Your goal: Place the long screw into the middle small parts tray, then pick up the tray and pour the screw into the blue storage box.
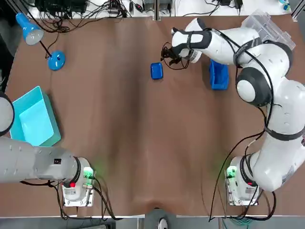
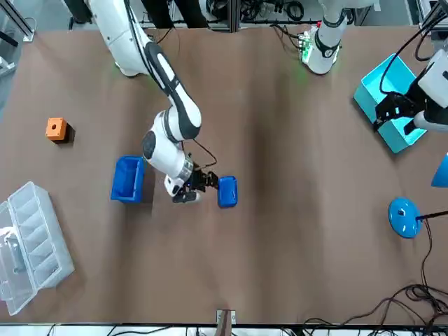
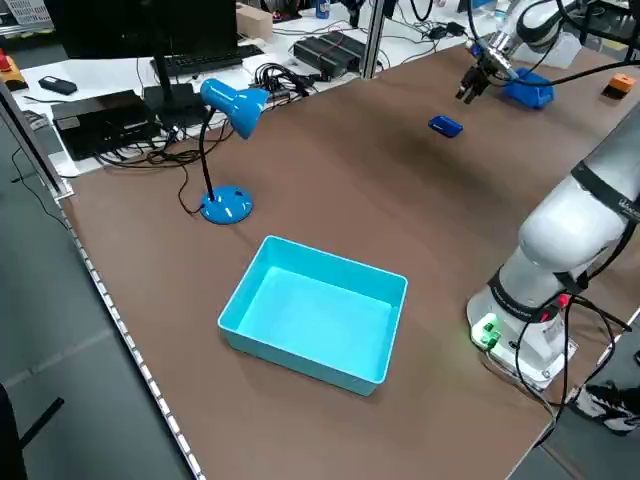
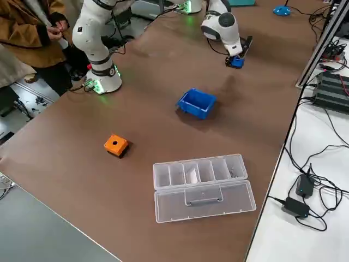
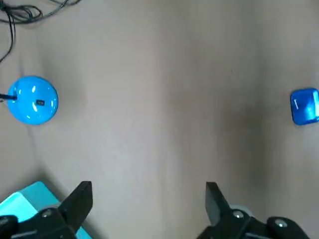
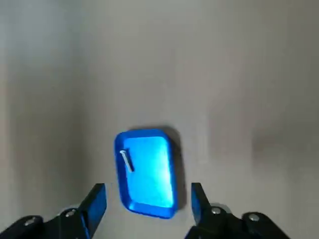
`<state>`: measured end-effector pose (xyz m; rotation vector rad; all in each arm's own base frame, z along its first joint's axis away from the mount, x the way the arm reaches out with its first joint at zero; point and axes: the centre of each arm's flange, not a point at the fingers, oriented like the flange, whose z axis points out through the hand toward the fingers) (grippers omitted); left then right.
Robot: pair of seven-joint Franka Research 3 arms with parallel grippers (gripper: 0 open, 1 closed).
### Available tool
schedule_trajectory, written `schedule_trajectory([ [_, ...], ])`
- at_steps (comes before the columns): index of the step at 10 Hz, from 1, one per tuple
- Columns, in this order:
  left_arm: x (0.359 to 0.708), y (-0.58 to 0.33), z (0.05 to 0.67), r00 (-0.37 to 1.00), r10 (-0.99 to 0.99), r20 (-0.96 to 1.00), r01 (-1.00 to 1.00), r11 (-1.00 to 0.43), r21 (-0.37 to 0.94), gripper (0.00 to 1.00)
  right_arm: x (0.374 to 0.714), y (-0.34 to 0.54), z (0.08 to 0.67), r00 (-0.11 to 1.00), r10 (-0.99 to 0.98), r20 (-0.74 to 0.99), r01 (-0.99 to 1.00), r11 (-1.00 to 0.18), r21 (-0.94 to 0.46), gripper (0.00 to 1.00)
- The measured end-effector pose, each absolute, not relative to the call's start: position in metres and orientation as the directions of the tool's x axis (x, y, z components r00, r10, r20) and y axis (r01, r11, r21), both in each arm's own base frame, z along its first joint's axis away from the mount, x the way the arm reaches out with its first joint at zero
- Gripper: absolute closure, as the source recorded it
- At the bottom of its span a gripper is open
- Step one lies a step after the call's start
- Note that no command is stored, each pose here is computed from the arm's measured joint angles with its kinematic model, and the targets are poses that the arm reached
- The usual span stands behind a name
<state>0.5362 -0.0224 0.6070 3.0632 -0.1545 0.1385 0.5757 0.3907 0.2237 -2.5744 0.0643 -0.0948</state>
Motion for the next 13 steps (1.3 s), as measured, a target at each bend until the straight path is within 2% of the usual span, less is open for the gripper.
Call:
schedule_trajectory([
  [6,0.559,-0.022,0.601,0.996,-0.072,0.049,-0.075,-0.995,0.062,0.0,0.577,0.405,0.179,0.999,-0.045,0.024,-0.025,-0.847,-0.531,0.29],
  [9,0.56,-0.026,0.599,0.999,0.01,0.036,0.009,-1.0,0.029,0.0,0.569,0.418,0.175,0.999,-0.023,0.022,-0.008,-0.848,-0.53,0.42],
  [13,0.557,-0.024,0.595,1.0,0.027,-0.005,0.027,-0.999,0.019,0.0,0.568,0.42,0.163,0.999,-0.03,0.028,-0.01,-0.852,-0.523,0.42],
])
